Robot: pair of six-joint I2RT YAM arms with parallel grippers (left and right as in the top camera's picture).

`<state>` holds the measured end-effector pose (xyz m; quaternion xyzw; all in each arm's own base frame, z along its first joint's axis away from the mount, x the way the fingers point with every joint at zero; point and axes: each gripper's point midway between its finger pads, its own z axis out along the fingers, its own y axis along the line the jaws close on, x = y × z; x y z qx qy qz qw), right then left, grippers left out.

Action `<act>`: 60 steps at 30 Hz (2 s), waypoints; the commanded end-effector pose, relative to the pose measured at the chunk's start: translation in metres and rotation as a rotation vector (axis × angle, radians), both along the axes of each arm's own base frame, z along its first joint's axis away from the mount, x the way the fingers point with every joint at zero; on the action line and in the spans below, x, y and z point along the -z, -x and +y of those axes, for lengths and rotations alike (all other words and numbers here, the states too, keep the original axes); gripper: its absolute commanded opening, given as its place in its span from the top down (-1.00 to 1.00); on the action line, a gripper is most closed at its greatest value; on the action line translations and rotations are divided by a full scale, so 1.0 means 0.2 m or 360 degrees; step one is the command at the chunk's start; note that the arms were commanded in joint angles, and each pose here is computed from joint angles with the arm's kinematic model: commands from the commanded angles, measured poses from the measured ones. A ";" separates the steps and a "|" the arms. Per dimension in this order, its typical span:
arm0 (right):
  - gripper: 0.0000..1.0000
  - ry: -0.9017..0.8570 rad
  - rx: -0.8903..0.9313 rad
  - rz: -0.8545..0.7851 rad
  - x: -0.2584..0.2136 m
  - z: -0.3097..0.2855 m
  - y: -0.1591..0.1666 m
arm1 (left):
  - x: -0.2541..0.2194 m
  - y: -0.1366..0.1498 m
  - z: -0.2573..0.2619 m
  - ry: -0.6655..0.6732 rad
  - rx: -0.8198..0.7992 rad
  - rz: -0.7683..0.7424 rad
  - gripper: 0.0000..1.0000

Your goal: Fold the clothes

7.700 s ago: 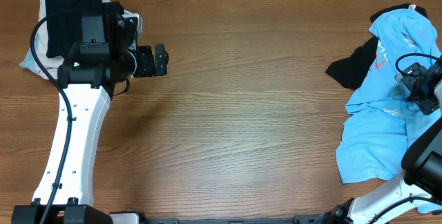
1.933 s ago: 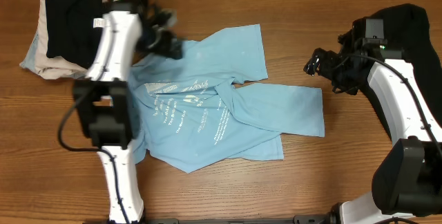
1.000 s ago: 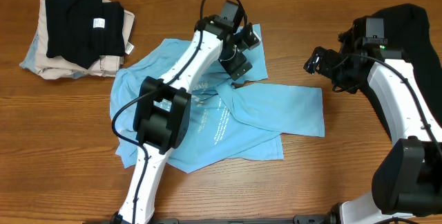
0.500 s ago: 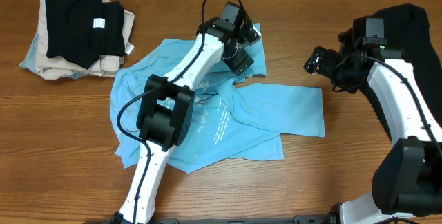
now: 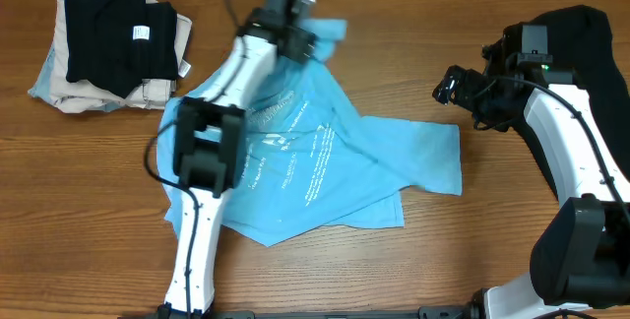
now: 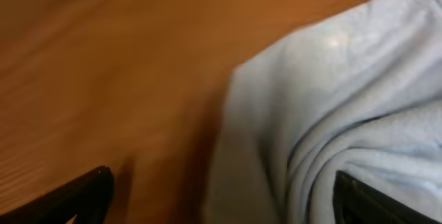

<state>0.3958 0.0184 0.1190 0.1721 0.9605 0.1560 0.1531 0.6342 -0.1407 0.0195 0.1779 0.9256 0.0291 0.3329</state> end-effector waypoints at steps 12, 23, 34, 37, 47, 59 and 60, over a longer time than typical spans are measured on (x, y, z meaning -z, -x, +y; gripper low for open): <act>-1.00 -0.0014 -0.0002 0.0010 0.01 0.01 0.01 | -0.58 -0.21 0.55 0.0090 -0.0414 -0.0240 -1.00; -0.59 0.0108 0.0026 0.0299 0.21 0.09 0.22 | -1.09 0.14 0.51 0.0164 -0.0459 -0.0155 -1.00; -0.28 -0.0010 -0.0164 0.0248 0.42 0.21 0.30 | -1.22 0.34 0.49 0.0196 -0.0424 -0.0041 -0.99; -0.27 0.0016 -0.0243 0.0165 0.45 0.24 0.27 | -1.21 0.35 0.49 0.0191 -0.0425 -0.0025 -0.98; 0.29 0.0242 -0.0186 0.0117 0.47 0.13 0.22 | -1.21 0.35 0.49 0.0190 -0.0425 -0.0022 -0.99; 0.92 0.0262 -0.0174 0.0083 0.39 0.11 0.19 | -1.28 0.37 0.52 0.0190 -0.0427 -0.0066 -1.00; 0.92 0.0252 -0.0169 0.0066 0.35 0.11 0.18 | -1.31 0.38 0.53 0.0193 -0.0432 -0.0082 -1.00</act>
